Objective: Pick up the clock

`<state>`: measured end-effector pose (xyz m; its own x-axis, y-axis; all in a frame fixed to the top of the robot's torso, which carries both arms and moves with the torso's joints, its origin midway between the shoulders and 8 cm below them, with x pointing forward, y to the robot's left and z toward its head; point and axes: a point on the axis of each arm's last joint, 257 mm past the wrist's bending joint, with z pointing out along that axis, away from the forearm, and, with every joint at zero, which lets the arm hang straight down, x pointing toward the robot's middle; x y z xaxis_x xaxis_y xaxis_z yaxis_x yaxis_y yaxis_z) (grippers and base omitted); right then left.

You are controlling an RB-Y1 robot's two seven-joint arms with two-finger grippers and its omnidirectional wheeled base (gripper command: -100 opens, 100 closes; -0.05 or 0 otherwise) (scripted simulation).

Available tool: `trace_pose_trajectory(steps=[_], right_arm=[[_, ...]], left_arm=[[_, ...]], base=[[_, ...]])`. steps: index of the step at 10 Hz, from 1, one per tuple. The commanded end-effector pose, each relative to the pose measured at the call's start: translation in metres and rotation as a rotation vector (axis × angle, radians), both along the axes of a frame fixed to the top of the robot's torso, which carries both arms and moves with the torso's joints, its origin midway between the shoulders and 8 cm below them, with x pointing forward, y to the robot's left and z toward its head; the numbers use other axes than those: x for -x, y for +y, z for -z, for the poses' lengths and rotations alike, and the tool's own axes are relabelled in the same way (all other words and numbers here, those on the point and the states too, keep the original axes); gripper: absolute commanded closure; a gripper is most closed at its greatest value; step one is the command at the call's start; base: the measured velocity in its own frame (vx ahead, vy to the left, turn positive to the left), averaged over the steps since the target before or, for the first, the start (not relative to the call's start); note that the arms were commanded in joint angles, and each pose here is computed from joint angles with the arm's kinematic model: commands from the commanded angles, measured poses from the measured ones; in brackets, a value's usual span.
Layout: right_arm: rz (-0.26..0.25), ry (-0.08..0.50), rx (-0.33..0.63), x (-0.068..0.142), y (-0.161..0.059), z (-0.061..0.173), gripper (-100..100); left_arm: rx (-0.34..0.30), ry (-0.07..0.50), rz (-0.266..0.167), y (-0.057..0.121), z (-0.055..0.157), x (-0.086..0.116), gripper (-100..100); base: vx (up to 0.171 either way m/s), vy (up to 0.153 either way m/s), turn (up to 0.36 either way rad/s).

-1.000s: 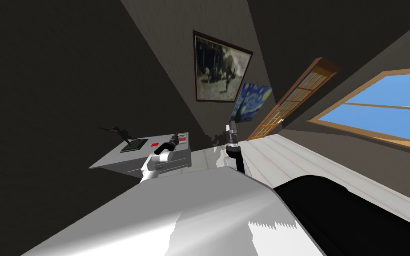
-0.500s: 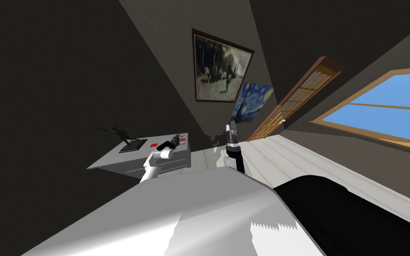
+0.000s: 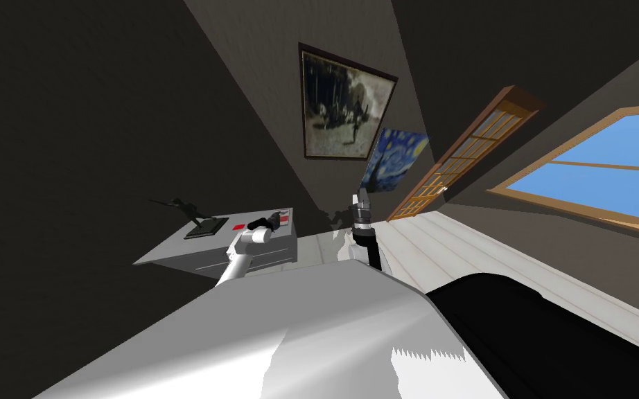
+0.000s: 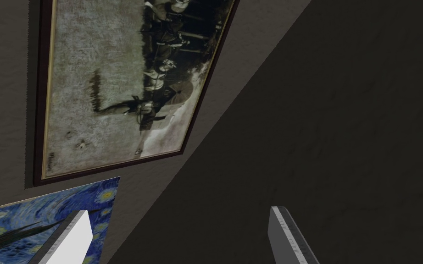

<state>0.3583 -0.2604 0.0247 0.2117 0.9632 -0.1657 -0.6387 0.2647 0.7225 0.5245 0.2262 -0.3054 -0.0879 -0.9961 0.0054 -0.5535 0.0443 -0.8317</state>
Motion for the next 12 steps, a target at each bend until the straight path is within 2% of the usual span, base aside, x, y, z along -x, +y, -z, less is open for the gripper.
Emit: trace_pose_trajectory(steps=[1,2,3,7,12], right_arm=[[0.000,0.000,0.000,0.000,0.000,0.000,0],[0.000,0.000,0.000,0.000,0.000,0.000,0],[0.000,0.000,0.000,0.000,0.000,0.000,0],[0.000,0.000,0.000,0.000,0.000,0.000,0],[0.000,0.000,0.000,0.000,0.000,0.000,0]], left_arm=[[0.000,0.060,-0.005,0.003,0.014,0.004,-100],[-0.001,0.072,-0.005,0.003,0.016,0.006,-100],[0.006,0.115,-0.015,0.006,0.024,0.005,-100],[0.007,0.217,-0.029,0.011,0.041,0.015,-100],[0.022,0.386,-0.076,0.027,0.063,0.028,-100]], base=[[0.036,-0.012,0.010],[0.014,-0.005,-0.002],[0.026,-0.007,0.022],[0.029,0.000,0.009],[0.030,0.012,0.012]])
